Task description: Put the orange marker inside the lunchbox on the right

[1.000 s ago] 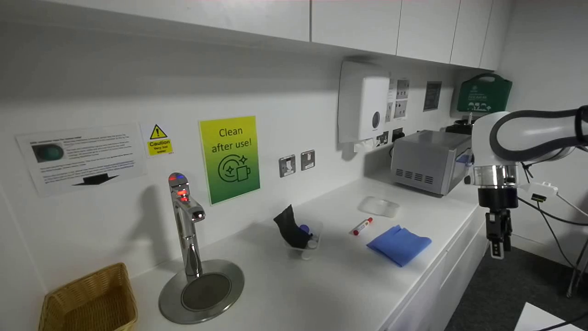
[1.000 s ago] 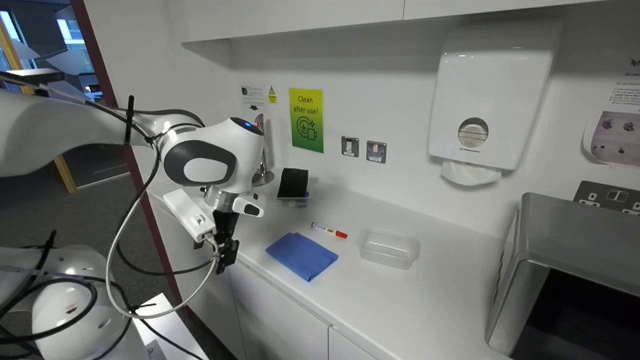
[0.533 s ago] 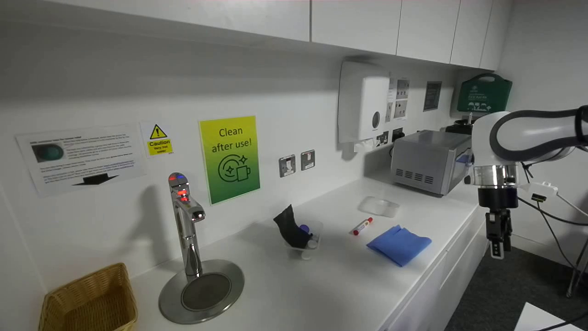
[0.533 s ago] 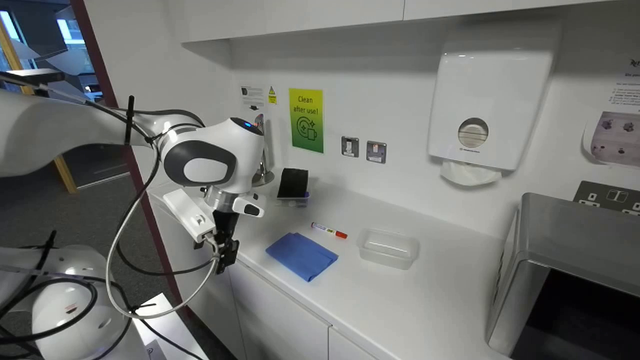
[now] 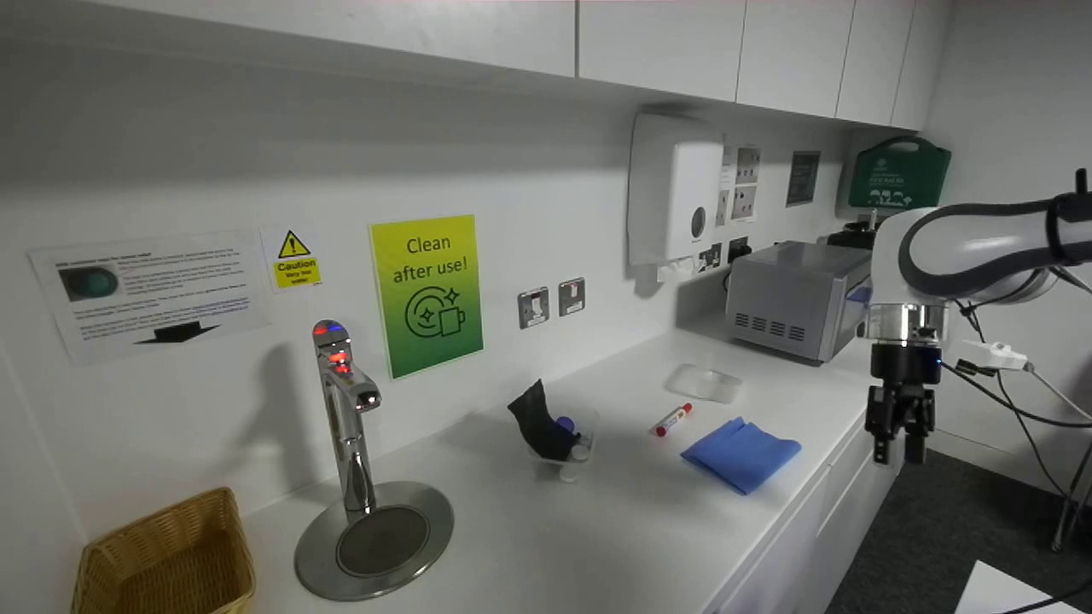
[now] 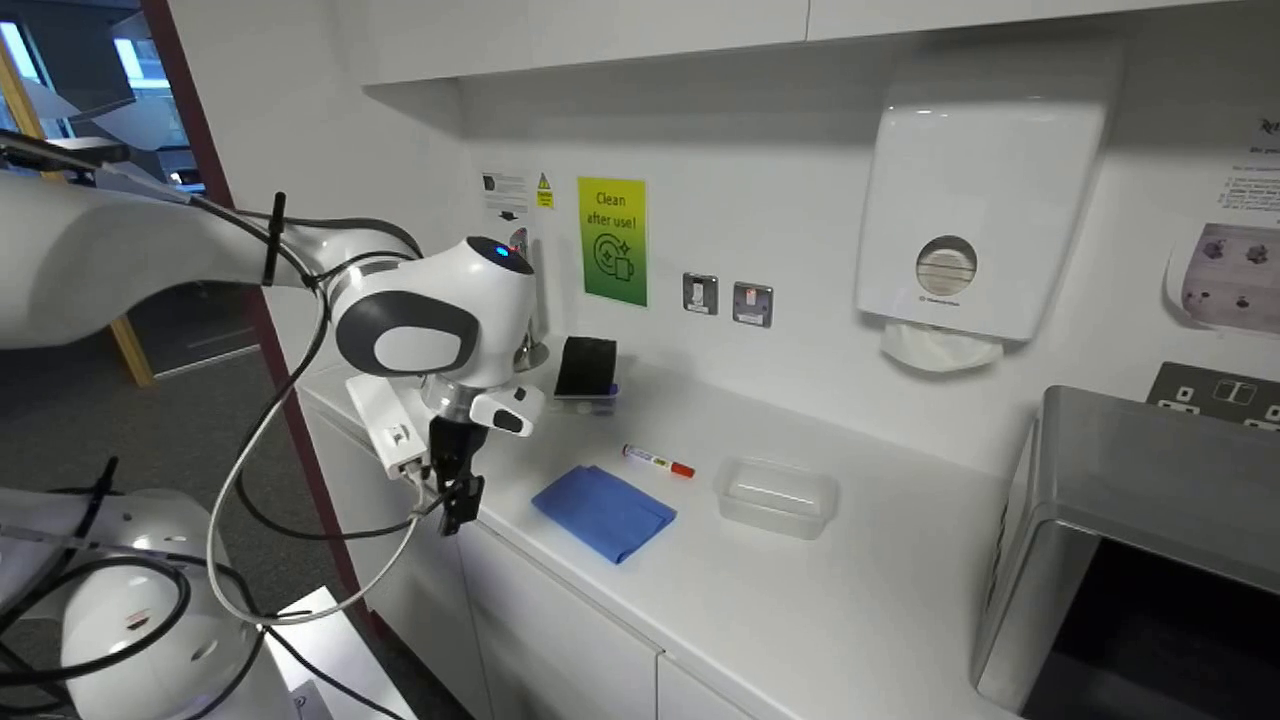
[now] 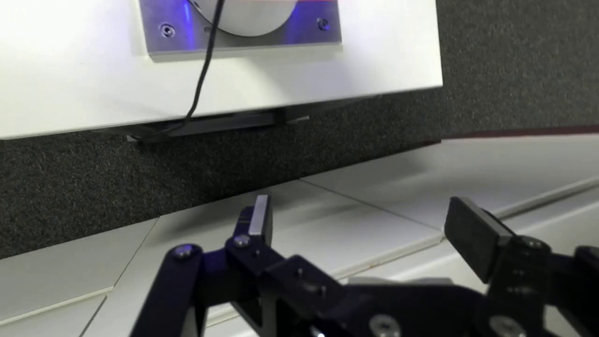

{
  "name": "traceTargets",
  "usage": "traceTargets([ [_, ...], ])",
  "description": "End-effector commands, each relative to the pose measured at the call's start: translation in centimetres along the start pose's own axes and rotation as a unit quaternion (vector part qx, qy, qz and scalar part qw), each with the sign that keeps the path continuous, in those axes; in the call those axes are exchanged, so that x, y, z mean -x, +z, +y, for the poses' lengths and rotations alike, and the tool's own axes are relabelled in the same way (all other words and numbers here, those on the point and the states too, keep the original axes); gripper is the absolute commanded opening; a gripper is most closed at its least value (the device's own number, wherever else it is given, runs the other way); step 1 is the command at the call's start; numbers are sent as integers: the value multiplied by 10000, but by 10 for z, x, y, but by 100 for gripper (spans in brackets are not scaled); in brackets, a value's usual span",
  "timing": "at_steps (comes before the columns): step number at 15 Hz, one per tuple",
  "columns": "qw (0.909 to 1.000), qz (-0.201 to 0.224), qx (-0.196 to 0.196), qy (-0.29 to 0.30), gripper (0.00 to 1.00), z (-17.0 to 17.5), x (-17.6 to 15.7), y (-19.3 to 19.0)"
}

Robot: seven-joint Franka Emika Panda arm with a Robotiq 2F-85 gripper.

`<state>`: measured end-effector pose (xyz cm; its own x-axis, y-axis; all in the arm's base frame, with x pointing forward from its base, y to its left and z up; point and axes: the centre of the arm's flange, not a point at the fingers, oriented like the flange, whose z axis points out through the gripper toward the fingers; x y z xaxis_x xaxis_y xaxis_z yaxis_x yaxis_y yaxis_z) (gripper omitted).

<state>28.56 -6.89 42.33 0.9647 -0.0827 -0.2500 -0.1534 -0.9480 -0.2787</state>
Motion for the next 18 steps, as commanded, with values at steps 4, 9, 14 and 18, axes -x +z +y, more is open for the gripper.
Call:
traceTargets([
  [4,9822,810,-393,1648,100,-9,-67,-13],
  [9,9471,1494,-389,2815,100,-12,-106,-23],
  [14,8963,1763,-570,4028,100,-9,-125,-32],
  [18,8884,1686,-646,4222,100,-8,-120,-26],
])
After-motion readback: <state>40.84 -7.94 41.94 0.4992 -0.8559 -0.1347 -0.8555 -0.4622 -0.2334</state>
